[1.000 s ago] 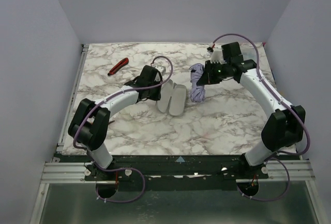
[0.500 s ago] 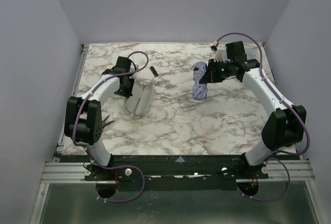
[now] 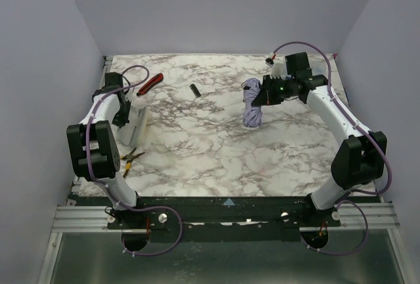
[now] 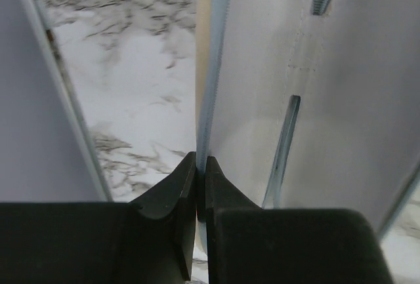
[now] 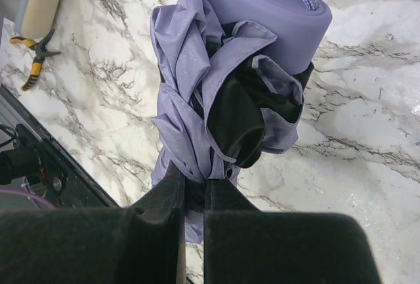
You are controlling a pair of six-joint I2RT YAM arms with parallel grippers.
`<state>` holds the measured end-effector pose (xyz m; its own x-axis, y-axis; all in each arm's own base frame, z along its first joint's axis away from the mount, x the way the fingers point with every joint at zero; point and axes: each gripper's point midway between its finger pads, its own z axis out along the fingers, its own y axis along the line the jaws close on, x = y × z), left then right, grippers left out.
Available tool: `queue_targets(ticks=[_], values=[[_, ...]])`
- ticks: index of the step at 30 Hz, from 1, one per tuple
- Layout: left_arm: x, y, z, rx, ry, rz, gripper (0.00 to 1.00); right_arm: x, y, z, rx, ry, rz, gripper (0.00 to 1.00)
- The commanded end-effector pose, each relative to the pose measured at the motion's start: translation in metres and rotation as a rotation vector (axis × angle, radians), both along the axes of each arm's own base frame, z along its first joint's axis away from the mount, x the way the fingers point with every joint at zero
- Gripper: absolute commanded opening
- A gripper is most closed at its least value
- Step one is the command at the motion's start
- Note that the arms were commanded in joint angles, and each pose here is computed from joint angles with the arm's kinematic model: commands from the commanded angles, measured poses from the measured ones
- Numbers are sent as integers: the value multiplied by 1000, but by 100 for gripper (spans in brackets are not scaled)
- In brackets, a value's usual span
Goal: Open the umbrella
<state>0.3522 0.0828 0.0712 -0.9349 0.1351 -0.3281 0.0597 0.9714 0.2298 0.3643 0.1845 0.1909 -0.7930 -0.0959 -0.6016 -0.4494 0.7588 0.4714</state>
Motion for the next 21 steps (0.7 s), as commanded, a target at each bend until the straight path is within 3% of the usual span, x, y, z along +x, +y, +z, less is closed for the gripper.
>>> queue_targets(ticks=[1, 6, 9, 13, 16, 18, 21], values=[[-4, 52, -2, 98, 7, 53, 10, -3, 10, 15, 55, -67, 85, 0], [-2, 54, 3, 53, -18, 49, 22, -12, 17, 23, 84, -103, 182, 0], [0, 42, 14, -5, -56, 40, 48, -11, 18, 31, 86, -144, 210, 0], [5, 32, 41, -52, -129, 29, 67, -10, 19, 48, 95, -224, 232, 0], [25, 16, 95, -118, -299, -44, 81, -11, 20, 62, 109, -302, 248, 0], [36, -4, 145, -185, -428, -134, 98, -14, 22, 78, 130, -390, 272, 0], [41, -55, 220, -380, -608, -332, 99, -21, 25, 102, 163, -533, 308, 0]])
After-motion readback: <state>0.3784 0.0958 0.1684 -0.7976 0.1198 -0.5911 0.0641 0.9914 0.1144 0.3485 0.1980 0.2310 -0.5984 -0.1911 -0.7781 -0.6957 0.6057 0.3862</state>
